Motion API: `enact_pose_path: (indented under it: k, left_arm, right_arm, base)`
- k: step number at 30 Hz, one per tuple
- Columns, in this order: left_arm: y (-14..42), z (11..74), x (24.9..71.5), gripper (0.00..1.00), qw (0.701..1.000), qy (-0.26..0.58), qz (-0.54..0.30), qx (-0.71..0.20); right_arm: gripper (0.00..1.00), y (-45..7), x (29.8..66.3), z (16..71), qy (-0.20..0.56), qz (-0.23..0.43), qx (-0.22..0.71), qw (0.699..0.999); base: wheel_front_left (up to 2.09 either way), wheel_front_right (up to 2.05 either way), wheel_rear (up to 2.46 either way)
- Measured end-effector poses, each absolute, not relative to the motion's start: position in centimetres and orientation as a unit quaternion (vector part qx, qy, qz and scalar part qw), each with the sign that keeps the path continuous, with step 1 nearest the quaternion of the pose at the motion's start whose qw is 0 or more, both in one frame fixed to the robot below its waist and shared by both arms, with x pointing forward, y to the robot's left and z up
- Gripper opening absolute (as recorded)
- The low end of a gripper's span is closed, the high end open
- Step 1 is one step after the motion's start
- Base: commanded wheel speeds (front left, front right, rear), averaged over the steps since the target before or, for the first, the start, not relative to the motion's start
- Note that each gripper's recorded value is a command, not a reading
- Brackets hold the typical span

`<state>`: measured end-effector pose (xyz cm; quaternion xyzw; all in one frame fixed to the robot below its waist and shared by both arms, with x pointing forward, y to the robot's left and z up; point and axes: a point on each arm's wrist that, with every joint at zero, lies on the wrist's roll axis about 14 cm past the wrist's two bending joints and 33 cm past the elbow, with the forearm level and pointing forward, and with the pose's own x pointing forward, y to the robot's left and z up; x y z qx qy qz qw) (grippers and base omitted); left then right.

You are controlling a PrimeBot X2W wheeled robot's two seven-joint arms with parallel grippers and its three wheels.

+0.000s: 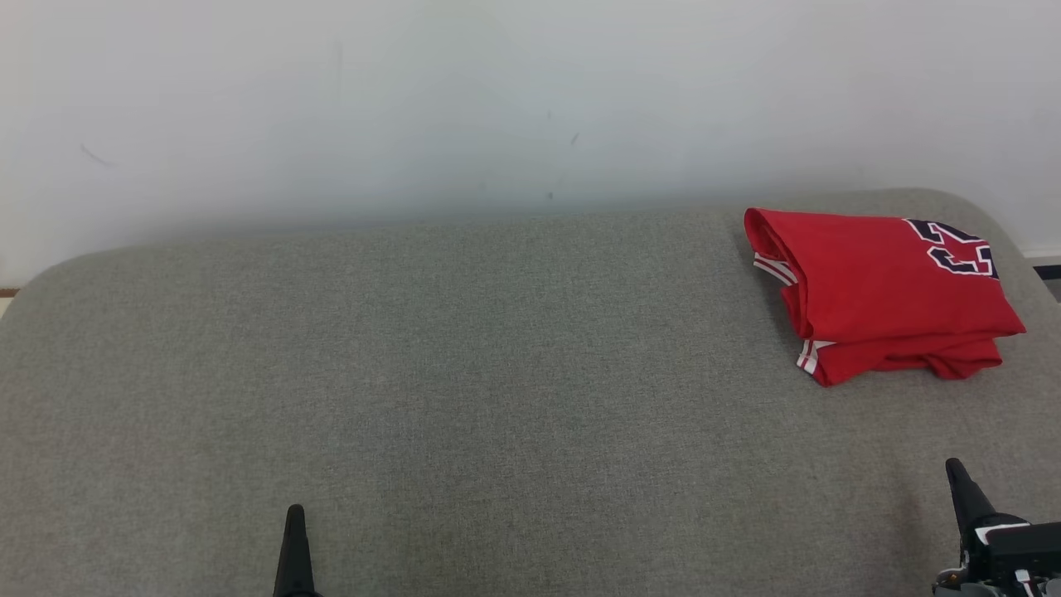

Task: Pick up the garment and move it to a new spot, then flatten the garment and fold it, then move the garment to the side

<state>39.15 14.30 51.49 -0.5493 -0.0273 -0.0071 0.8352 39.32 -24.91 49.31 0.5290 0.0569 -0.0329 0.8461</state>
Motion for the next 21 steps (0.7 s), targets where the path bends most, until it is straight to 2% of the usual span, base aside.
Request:
enact_pose_path:
  k: [21]
  left_arm:
    - [13.2,51.2,39.8,0.00,0.780,-0.011,-0.008,-0.626]
  right_arm:
    - [0.00,-26.4,39.6,49.9,0.039,-0.031,0.615,0.787]
  base:
    - [0.00,0.00,0.00]
